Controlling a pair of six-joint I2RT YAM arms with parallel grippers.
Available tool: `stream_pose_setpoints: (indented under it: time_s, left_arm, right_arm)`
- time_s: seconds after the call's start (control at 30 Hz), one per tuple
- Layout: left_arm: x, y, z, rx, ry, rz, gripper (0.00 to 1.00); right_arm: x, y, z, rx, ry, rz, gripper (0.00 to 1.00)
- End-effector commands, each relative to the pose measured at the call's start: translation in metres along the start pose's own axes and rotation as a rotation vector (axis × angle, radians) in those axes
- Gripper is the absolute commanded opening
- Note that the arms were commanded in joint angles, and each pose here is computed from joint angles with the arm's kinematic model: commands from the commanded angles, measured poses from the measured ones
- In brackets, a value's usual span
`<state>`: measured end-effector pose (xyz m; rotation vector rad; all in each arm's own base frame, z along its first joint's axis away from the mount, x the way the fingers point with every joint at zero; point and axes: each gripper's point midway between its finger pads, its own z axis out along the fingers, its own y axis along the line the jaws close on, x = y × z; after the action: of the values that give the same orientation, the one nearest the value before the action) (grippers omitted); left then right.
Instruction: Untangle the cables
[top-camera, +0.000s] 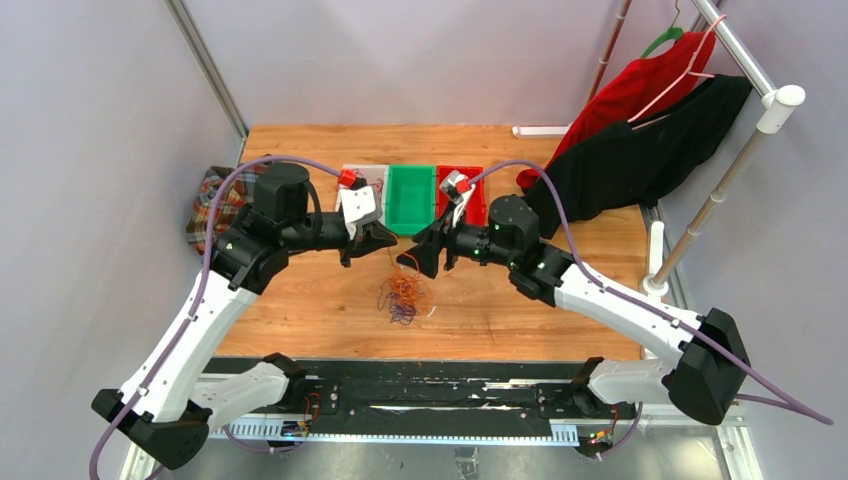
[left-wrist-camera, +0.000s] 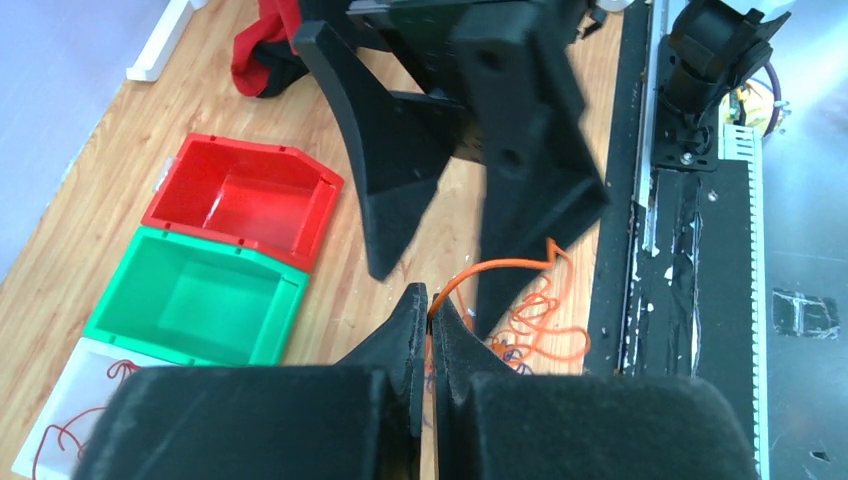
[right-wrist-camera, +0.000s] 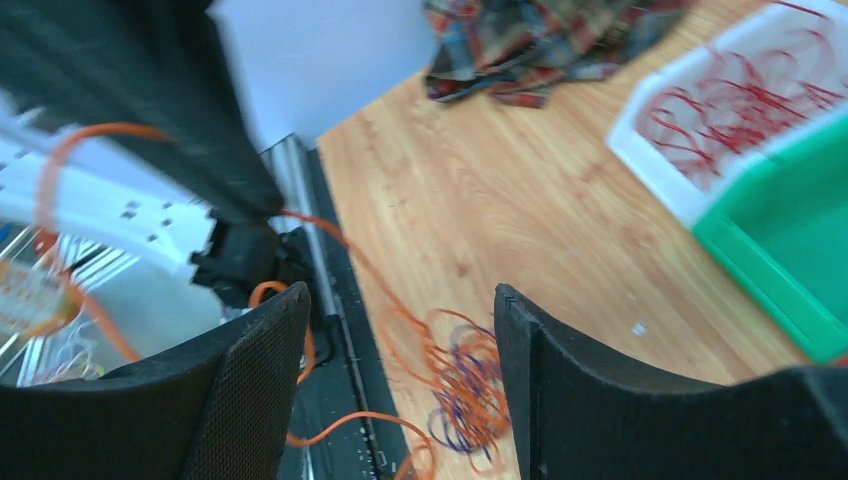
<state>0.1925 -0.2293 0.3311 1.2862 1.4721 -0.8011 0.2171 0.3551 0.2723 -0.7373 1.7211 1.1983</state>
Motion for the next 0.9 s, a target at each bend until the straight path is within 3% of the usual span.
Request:
stream_pose_setpoints:
  time_s: [0.0,0.3,0.5,0.87]
  left_arm:
    - [-0.014,-0.002,-0.002,0.015,-0.029,0.043,0.01]
    - [-0.033,-0.012,-0.006,0.064,-0.074,0.027,0.01]
    - [-0.048,-0.027,-0.010,0.149,-0.103,-0.021,0.01]
    - [-0.090,-0.037,-0.025,0.189,-0.179,-0.025,0.01]
  right_arm:
    - [-0.017,0.049,0.003,-0.188,-0.057,-0.136,0.68]
    - [-0.021,0.038,0.033,-0.168,-0.079,-0.096,0.66]
    - [-0.022,0.035,0.059,-0.181,-0.076,-0.058,0.60]
    - [0.054,-0.018,0.072,-0.012,0.072,0.017,0.42]
